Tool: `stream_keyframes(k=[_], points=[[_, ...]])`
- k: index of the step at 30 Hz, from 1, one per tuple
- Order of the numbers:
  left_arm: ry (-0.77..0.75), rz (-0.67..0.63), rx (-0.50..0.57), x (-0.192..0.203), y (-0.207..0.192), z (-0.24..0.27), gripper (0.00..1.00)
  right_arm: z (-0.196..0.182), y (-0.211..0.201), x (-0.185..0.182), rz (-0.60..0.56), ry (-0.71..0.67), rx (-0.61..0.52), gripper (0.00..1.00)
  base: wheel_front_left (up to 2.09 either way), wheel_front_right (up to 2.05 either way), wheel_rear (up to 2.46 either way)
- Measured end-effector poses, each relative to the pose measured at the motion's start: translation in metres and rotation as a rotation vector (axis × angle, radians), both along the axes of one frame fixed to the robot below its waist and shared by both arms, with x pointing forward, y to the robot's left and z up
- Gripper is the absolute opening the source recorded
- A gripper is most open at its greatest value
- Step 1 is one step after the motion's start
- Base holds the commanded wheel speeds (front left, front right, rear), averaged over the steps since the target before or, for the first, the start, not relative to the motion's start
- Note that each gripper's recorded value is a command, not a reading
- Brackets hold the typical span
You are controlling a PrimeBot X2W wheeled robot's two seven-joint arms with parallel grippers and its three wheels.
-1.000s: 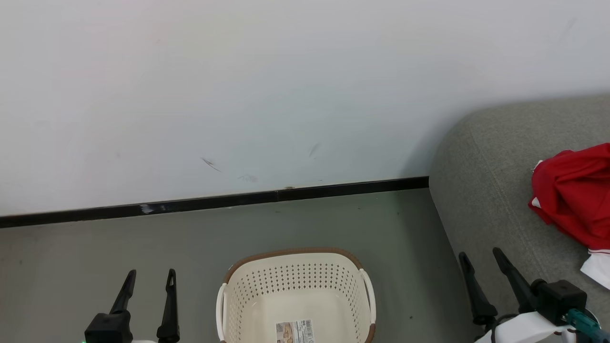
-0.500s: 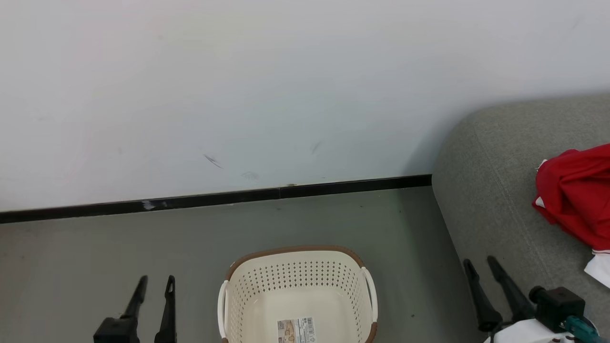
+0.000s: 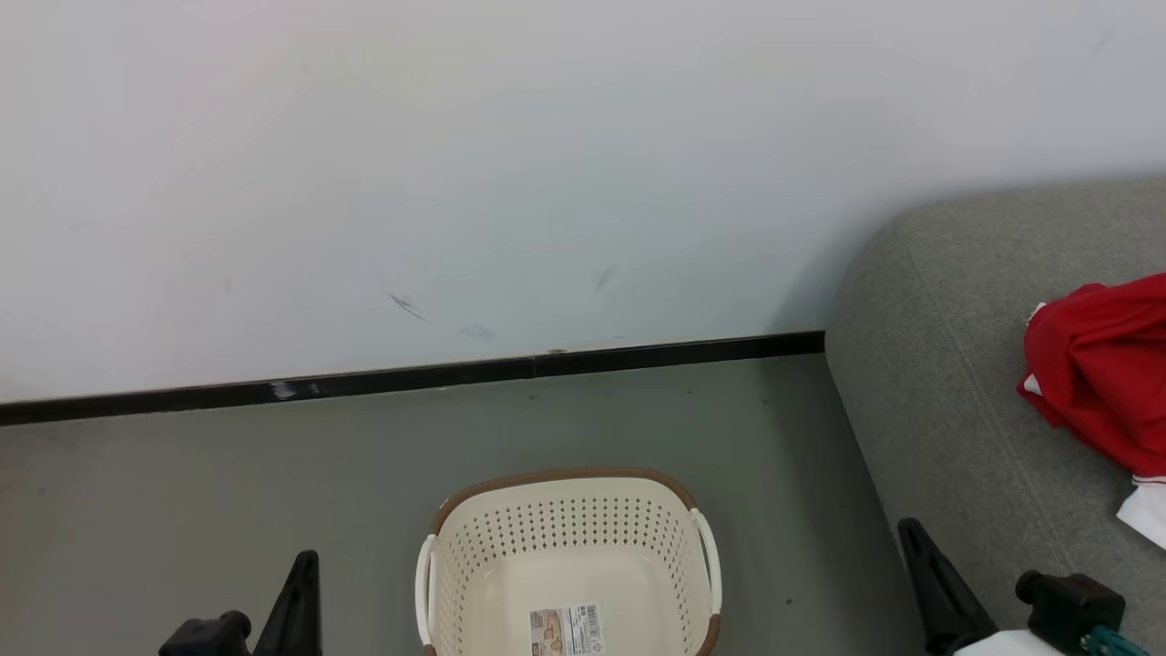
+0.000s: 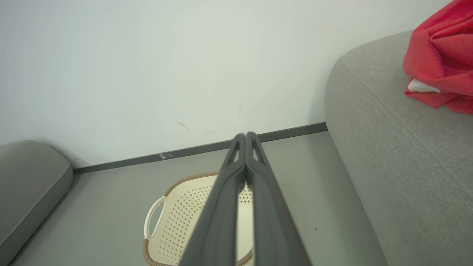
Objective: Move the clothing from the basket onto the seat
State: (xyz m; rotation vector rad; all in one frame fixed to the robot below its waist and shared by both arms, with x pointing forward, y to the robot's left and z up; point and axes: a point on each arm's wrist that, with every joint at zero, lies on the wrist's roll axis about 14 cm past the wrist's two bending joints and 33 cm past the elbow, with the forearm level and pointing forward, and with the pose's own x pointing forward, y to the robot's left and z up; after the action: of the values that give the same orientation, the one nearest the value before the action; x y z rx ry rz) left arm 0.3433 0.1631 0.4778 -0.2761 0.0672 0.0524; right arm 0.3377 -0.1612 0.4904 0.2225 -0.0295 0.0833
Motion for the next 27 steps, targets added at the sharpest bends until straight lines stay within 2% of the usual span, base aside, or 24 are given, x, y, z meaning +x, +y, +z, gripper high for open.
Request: stream_keyframes(k=[9, 27], points=[[0.047, 0.022, -0.146, 0.002, 0.004, -0.007, 0.0, -0.002, -0.008, 0.001, -0.042, 0.026, 0.181, 0.0, 0.0, 0.0, 0.0], [0.11, 0.051, -0.42, 0.006, 0.01, -0.017, 0.0, -0.01, -0.023, 0.009, -0.097, 0.081, 0.459, 0.0, 0.0, 0.0, 0.0]])
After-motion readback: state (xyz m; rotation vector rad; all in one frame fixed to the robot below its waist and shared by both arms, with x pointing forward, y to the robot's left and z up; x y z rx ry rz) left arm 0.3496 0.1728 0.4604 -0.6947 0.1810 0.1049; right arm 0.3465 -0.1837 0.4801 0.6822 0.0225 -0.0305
